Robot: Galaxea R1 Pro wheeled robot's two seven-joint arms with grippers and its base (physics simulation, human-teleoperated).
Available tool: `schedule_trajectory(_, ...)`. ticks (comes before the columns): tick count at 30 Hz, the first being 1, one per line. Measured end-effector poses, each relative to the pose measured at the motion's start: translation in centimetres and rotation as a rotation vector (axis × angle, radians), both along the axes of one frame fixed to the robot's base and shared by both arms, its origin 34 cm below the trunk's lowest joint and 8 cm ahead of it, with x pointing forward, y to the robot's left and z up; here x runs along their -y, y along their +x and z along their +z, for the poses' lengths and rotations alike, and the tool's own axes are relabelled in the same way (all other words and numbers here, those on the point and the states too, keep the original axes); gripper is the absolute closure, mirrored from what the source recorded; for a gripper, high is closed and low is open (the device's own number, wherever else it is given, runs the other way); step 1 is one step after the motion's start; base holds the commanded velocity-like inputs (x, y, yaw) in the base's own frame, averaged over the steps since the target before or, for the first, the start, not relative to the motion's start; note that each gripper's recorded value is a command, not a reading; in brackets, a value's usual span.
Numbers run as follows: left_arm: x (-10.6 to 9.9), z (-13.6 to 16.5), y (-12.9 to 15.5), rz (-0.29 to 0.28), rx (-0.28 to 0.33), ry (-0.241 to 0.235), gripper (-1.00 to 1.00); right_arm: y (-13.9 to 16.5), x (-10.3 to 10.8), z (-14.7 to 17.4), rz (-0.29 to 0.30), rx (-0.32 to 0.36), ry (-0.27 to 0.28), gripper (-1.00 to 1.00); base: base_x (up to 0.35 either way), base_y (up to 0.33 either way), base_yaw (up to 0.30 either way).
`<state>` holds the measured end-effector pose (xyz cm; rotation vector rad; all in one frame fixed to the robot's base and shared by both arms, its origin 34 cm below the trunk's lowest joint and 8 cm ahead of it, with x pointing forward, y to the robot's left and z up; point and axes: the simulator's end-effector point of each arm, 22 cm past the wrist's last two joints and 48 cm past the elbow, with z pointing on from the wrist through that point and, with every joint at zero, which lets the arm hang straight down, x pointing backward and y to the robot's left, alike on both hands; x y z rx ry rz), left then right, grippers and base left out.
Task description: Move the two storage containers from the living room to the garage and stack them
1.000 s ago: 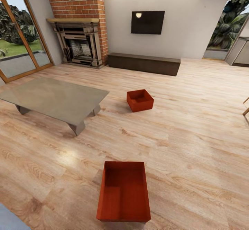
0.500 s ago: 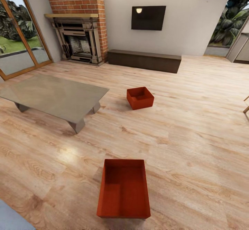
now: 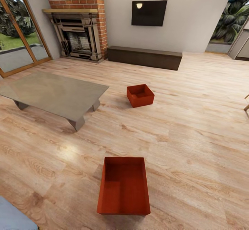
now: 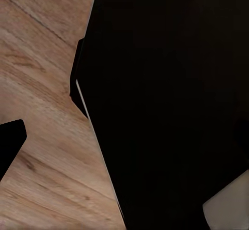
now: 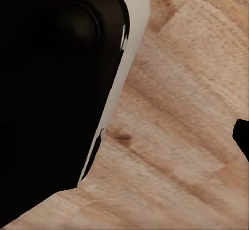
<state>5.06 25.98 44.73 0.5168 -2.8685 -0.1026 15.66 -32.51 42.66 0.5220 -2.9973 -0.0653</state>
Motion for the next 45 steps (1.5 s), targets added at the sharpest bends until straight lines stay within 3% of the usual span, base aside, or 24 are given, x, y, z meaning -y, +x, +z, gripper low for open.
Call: schedule_trajectory(45, 0.0, 0.6, -2.3, 0.0, -0.063, 0.0, -1.0, -2.5, 0.0, 0.0, 0.001, -0.064, 0.001, -1.0, 0.0, 0.0, 0.0)
